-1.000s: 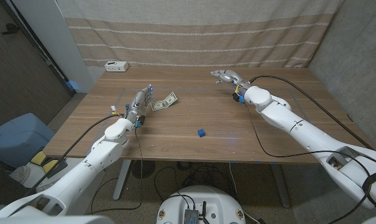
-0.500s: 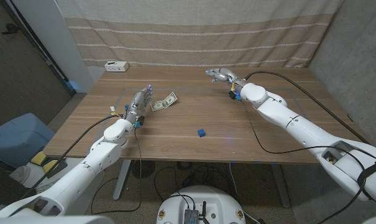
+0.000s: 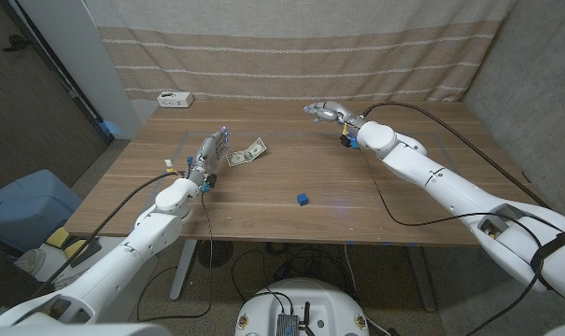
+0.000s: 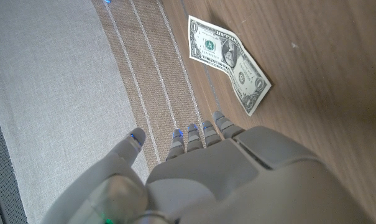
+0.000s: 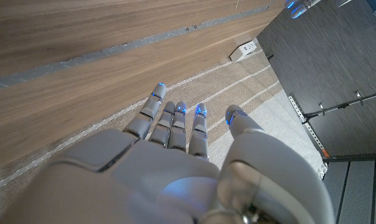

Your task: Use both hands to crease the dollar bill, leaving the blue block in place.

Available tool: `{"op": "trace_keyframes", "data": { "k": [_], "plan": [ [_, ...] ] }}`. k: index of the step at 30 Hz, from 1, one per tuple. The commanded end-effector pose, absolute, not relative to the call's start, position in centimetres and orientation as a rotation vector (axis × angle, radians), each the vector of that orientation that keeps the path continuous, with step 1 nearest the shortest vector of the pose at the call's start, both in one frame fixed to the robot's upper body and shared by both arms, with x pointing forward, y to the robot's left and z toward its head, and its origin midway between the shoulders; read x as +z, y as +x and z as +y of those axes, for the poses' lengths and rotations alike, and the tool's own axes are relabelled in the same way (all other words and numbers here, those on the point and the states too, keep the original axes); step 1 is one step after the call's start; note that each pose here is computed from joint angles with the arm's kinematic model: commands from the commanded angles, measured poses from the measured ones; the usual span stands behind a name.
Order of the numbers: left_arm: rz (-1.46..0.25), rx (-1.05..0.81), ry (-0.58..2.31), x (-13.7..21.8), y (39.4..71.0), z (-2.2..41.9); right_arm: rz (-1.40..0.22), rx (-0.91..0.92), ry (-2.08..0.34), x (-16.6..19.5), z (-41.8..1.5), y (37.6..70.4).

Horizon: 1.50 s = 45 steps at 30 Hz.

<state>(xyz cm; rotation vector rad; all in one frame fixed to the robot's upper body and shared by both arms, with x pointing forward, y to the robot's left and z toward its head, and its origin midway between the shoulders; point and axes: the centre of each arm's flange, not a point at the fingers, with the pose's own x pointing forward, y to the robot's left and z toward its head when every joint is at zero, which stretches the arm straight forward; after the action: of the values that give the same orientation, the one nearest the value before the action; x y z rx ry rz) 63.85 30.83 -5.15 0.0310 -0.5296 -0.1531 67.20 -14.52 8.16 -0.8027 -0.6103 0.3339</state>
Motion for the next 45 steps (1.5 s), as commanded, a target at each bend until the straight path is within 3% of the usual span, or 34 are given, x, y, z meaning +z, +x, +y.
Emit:
{"op": "trace_keyframes", "data": {
  "k": [1, 45],
  "plan": [
    [-0.521, -0.147, 0.036, -5.0, 64.0, 31.0, -0.611, 0.357, -0.864, 8.7, -13.3, 67.8],
    [-0.509, -0.153, 0.055, -5.1, 63.5, 31.0, -0.658, 0.393, -1.08, 9.6, -9.0, 67.2]
  ]
}}
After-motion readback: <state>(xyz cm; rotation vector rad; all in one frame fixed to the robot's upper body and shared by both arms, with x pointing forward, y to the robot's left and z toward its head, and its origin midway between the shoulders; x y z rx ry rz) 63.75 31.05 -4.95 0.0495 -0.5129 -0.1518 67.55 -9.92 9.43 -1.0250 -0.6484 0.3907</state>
